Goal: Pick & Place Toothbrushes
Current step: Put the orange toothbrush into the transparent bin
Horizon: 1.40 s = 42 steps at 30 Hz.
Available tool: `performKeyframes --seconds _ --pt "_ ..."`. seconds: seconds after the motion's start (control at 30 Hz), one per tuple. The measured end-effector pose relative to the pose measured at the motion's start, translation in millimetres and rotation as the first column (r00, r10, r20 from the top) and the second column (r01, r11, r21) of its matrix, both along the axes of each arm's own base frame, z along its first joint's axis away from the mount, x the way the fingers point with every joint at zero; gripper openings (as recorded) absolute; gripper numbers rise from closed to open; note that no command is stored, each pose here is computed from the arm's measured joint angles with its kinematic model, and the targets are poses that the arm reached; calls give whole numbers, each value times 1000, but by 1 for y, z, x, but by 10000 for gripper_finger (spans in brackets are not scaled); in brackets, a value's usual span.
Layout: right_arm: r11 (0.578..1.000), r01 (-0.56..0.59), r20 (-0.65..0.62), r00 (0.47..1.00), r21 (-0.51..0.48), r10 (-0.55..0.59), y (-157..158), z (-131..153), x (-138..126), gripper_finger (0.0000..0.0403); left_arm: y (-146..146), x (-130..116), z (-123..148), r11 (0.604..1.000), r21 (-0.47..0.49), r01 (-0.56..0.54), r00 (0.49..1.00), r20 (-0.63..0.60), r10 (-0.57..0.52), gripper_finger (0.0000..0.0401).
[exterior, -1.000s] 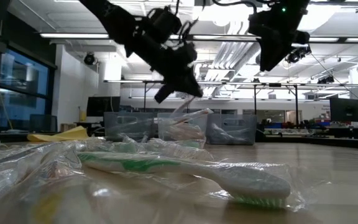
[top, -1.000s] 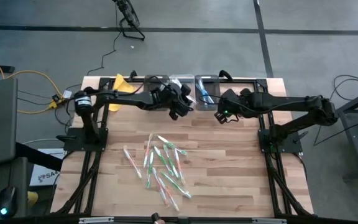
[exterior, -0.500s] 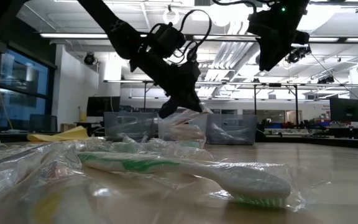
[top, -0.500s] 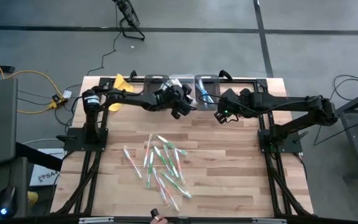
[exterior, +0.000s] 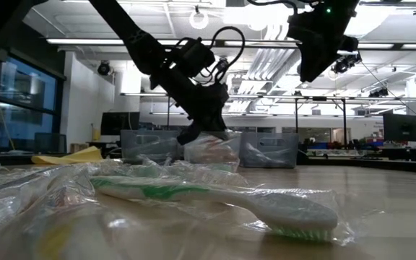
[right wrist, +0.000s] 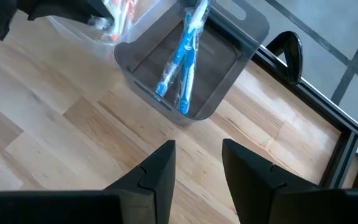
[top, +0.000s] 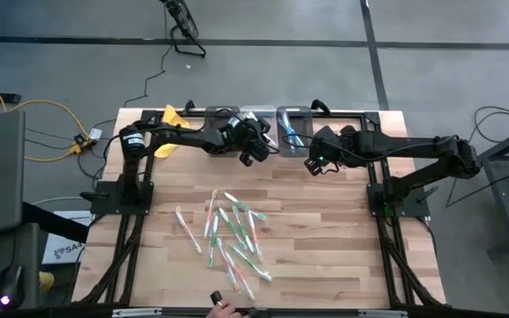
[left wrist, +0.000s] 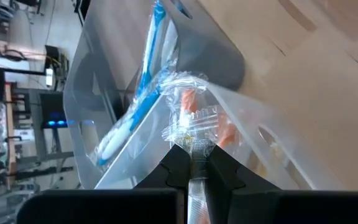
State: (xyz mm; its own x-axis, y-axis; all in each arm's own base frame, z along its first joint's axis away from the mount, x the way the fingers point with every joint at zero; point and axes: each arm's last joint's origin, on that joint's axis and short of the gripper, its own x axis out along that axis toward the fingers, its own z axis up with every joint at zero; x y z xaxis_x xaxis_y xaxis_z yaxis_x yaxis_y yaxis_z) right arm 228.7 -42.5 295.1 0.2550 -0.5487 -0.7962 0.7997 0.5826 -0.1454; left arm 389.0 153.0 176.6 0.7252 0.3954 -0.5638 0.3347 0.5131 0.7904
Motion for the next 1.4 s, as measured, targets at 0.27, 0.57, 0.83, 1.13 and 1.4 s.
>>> performKeyframes --seconds 0.27,0.57,0.83,1.13,1.4 --pt "1000 -11 -1 1000 6 11 0 0 0 125 -2 1 1 998 58 9 1000 -17 -8 22" --pt "1000 -18 3 1000 24 18 1 0 1 125 1 6 15 995 88 -37 999 -10 38 156" --pt "999 -27 5 1000 46 27 1 -1 1 125 -3 18 40 982 98 -159 987 27 157 223" --pt "999 -31 1 1000 41 31 1 -1 1 125 -6 18 46 979 -20 -203 979 9 204 181" --pt "999 -30 0 1000 37 30 1 -1 1 125 -13 9 50 967 -70 -247 969 -46 244 83"
